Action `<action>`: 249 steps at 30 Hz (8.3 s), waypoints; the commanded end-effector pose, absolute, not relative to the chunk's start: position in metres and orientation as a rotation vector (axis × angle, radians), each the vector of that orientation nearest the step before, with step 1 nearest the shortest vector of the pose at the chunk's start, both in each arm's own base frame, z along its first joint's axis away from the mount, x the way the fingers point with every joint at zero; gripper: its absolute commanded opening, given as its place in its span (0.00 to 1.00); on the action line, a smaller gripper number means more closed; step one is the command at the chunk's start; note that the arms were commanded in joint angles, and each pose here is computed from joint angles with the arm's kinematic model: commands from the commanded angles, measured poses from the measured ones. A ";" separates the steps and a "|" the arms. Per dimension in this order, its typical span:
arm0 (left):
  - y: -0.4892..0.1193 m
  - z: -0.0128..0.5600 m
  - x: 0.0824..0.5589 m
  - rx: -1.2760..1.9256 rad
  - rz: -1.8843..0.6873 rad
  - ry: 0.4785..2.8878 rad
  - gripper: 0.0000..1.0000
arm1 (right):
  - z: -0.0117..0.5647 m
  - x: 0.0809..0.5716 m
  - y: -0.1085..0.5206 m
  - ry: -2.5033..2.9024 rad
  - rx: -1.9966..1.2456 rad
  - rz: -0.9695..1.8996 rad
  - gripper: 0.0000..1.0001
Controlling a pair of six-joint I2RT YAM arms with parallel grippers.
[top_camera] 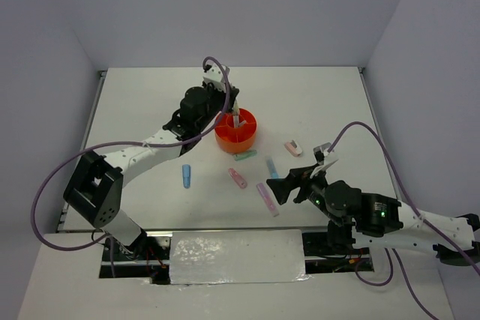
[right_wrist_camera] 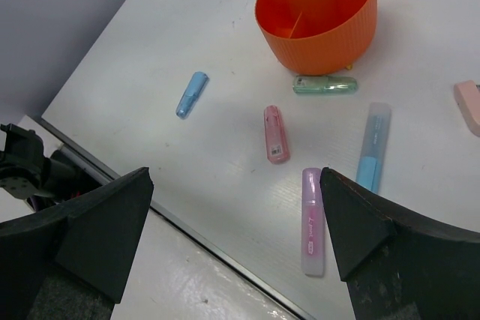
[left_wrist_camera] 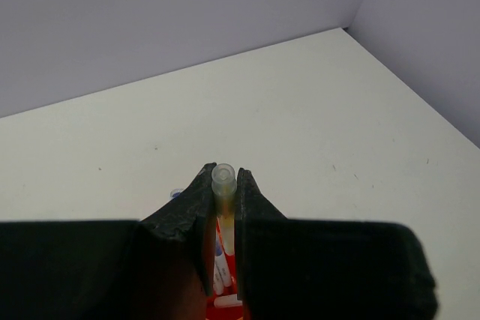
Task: Sort the stationery into containers
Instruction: Place the pen in the storage box, then pick up the stationery from the center of the board, then place the stationery in the storage box, then move the stationery to the center of the board.
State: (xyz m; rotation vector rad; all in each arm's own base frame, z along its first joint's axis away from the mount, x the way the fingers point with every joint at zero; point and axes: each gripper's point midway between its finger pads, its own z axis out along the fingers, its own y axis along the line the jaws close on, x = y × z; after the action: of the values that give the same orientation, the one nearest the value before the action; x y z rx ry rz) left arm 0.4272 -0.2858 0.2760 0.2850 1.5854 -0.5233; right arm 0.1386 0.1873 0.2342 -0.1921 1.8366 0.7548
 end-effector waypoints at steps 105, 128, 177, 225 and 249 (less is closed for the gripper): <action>-0.261 0.237 0.184 -0.116 -1.407 1.926 0.28 | 0.215 0.143 0.341 1.786 -0.681 0.687 0.20; -0.249 0.246 0.360 -0.038 -0.516 1.751 0.00 | 0.248 0.157 0.192 1.851 -0.044 0.664 1.00; -0.179 0.265 0.266 -0.017 -0.497 1.972 0.99 | 0.083 0.174 0.215 2.401 -0.312 0.346 0.93; -0.115 0.259 0.183 0.047 -0.537 1.897 0.99 | 0.067 0.320 0.229 2.087 1.098 0.781 0.49; -0.116 0.258 0.184 0.052 -0.533 1.904 0.99 | 0.043 0.353 0.219 2.094 1.066 0.824 0.43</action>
State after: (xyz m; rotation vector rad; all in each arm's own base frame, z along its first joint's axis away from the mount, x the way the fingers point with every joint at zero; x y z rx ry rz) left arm 0.1804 -0.1158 0.2531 0.0596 1.9238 -0.5342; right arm 0.3347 0.2105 0.0262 1.1373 2.1360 0.7510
